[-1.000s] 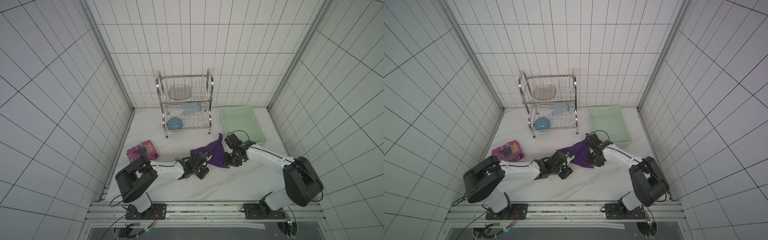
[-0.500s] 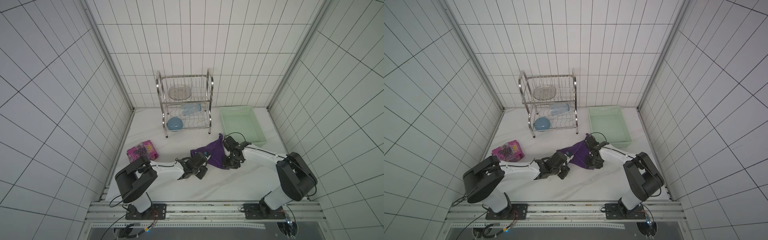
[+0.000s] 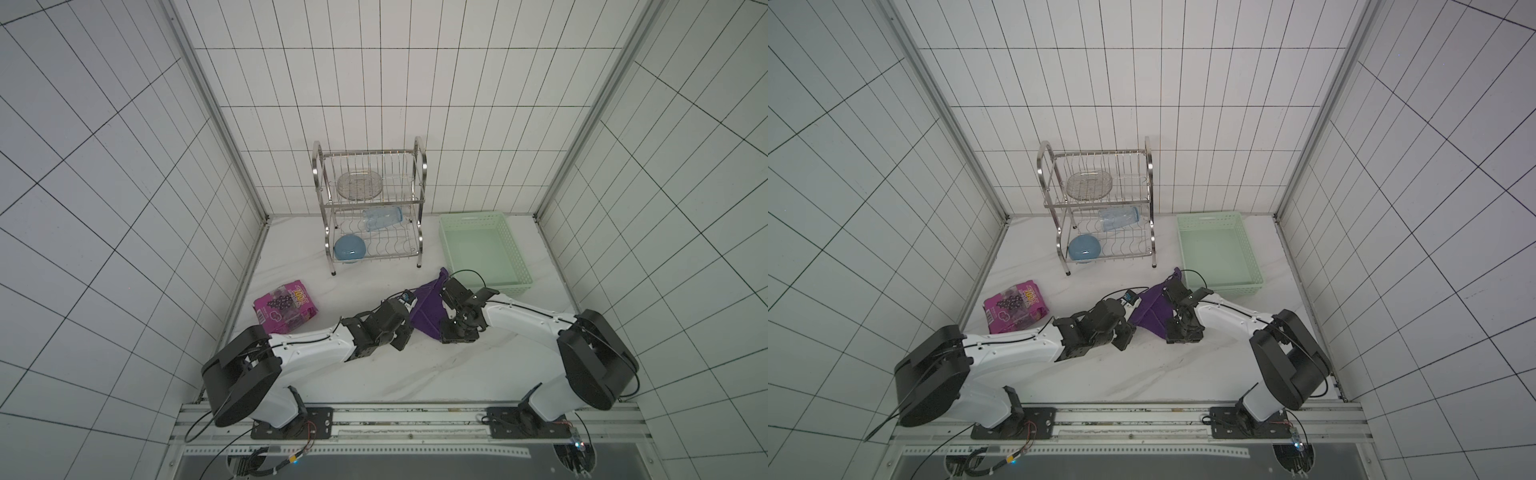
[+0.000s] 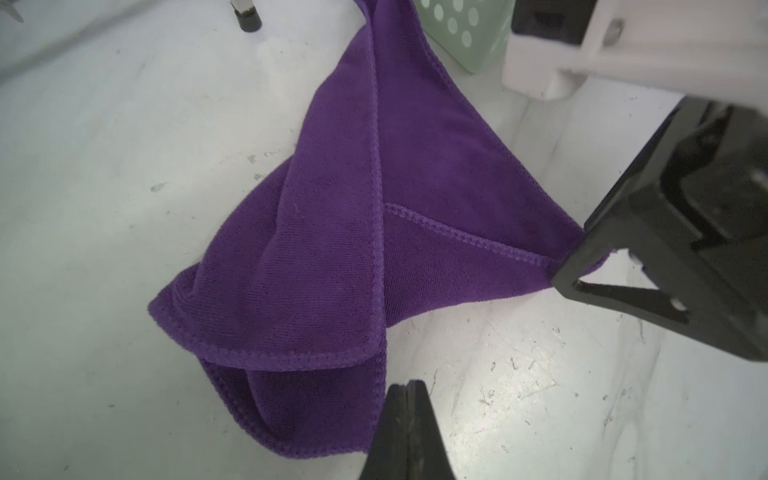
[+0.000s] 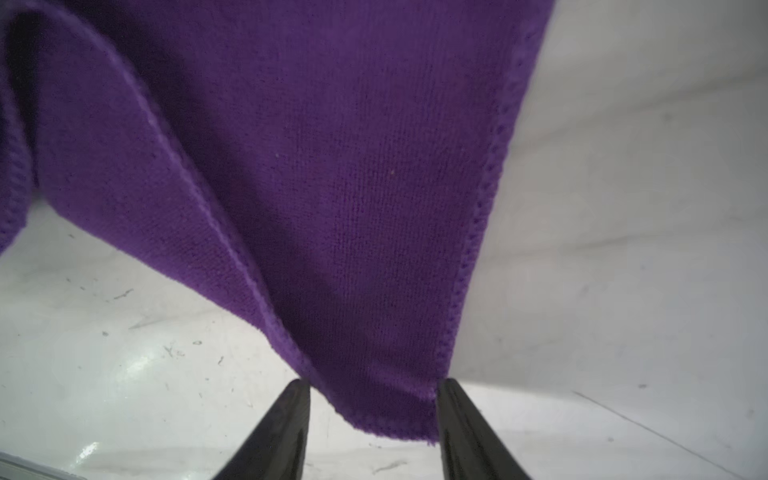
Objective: Fold the square dishcloth
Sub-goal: Flatten out the cleaning item at the center of the board, then fold the cleaning item at the center of the board.
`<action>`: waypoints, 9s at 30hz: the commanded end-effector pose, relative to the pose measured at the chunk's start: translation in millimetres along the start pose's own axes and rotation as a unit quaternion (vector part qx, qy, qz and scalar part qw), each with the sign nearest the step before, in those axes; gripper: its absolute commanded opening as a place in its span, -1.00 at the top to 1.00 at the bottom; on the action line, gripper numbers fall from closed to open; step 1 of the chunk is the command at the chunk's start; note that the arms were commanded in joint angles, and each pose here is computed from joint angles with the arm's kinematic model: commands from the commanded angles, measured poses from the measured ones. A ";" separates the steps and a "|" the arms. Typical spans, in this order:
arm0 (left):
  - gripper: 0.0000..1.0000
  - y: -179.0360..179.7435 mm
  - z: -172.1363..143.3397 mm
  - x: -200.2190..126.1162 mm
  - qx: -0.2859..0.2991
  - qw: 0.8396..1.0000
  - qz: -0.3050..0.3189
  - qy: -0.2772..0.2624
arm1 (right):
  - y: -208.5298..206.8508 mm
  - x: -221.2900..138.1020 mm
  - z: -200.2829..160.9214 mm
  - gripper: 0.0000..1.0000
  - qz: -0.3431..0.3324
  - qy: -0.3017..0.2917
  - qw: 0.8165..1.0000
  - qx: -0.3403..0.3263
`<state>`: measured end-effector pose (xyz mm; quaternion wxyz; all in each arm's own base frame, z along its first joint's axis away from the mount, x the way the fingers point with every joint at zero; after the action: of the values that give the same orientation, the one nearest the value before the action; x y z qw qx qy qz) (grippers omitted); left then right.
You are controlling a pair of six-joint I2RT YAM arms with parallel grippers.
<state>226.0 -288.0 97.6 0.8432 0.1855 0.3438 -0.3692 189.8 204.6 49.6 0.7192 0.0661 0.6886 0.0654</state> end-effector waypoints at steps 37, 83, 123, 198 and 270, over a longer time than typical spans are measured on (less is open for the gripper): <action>1.00 116.6 98.9 -222.3 -0.097 0.934 0.299 -0.171 | -36.3 -254.4 43.6 1.00 -0.118 -0.320 0.939 -0.034; 1.00 110.9 -93.1 -156.4 -0.448 0.877 0.096 -0.141 | -24.2 -70.5 -12.5 0.96 -0.030 -0.112 0.992 -0.051; 0.08 -43.4 -66.4 -17.0 -0.253 0.961 -0.009 0.111 | -100.9 -81.2 -30.2 0.12 -0.052 -0.182 0.968 0.164; 1.00 0.3 -144.5 -63.2 -0.341 0.924 0.085 0.152 | -54.8 10.1 -82.5 0.74 0.087 -0.021 0.965 0.245; 1.00 85.1 -31.8 -74.5 -0.337 0.931 0.140 0.017 | -14.9 -94.5 42.9 1.00 0.019 -0.128 0.985 0.117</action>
<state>226.3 -166.6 126.6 0.8942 -0.0458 0.4370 -0.0861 218.2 168.1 142.2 0.7831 0.1838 0.5939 -0.0172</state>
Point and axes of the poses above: each gripper's point midway between its finger pads, its own x axis out along the fingers, its own y axis along the line the jaws close on, z = x × y, the point moved 2 cm from there along -x, back along the fingers, and after that the axes turned 14 degrees about x, right-handed, at the moved point
